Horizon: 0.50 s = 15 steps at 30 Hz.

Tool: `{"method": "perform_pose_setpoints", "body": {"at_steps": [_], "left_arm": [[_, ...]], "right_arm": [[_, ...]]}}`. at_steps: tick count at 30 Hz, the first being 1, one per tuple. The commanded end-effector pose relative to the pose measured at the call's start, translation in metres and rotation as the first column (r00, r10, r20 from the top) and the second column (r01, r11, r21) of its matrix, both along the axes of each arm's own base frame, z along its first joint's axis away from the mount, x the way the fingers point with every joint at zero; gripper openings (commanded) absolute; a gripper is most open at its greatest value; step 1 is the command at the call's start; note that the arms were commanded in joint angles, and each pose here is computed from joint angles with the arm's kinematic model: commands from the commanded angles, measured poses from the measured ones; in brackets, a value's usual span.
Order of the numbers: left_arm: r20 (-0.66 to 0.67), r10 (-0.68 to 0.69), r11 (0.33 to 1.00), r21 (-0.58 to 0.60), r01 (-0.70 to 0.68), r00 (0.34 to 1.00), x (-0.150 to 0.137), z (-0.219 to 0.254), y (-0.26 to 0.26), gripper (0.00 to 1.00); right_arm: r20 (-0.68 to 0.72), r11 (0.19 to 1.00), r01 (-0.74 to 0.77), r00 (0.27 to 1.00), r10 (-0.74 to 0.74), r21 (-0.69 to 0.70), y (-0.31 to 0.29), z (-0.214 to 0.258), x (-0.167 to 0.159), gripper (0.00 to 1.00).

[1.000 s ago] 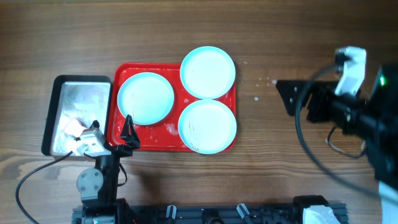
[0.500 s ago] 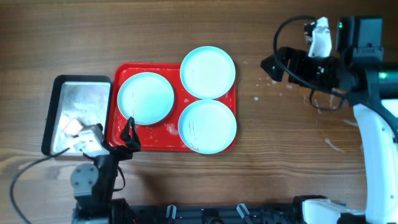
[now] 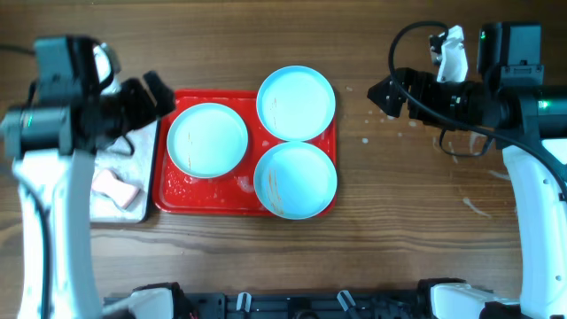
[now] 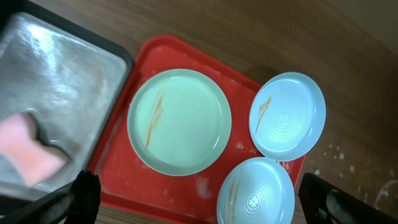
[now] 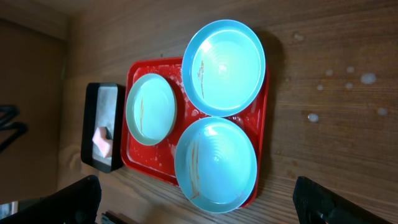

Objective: Clean dirty plates on tray and stack at the side
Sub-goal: 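Raise the right gripper and move it above the tray's top plate, then grasp the pink sponge in the soapy basin with the left gripper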

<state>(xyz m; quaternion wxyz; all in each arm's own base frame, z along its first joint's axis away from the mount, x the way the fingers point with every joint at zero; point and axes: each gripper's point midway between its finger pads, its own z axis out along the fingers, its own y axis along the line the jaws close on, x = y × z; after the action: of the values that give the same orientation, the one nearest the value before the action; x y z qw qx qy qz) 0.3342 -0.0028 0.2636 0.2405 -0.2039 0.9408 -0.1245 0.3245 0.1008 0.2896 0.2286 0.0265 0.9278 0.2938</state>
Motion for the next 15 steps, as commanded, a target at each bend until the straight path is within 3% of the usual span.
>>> {"method": "perform_pose_setpoints", "body": {"at_steps": [1, 2, 4, 6, 8, 15], "left_arm": [[-0.088, -0.066, 0.99, -0.127, 0.055, 0.994, 0.028, -0.034, -0.021, 1.0], [-0.136, -0.048, 0.99, -0.14, 0.029, 0.989, 0.028, -0.045, -0.021, 0.96], [-0.246, 0.088, 0.99, -0.084, -0.111, 0.965, 0.02, -0.064, -0.004, 1.0], [-0.345, 0.337, 0.939, 0.057, -0.339, 0.876, -0.004, -0.075, 0.033, 1.0], [-0.386, 0.464, 0.884, 0.143, -0.445, 0.797, -0.027, -0.076, 0.061, 1.0], [-0.452, 0.546, 0.829, 0.17, -0.532, 0.706, -0.06, -0.111, 0.112, 1.0]], "right_arm": [[0.032, 1.0, -0.03, 0.999, 0.03, 0.005, 0.004, 0.008, -0.001, 1.0], [0.035, 0.999, -0.036, 0.999, 0.035, 0.001, 0.004, 0.008, -0.001, 1.0], [0.04, 0.999, -0.044, 0.998, 0.044, -0.004, 0.004, 0.008, -0.001, 1.0], [0.047, 0.999, -0.046, 0.998, 0.046, -0.006, 0.004, 0.008, 0.0, 1.0], [0.055, 0.999, -0.048, 0.997, 0.048, -0.008, 0.004, 0.009, 0.001, 1.0], [0.065, 0.999, -0.046, 0.997, 0.046, -0.011, 0.004, 0.01, 0.003, 1.0]]}}
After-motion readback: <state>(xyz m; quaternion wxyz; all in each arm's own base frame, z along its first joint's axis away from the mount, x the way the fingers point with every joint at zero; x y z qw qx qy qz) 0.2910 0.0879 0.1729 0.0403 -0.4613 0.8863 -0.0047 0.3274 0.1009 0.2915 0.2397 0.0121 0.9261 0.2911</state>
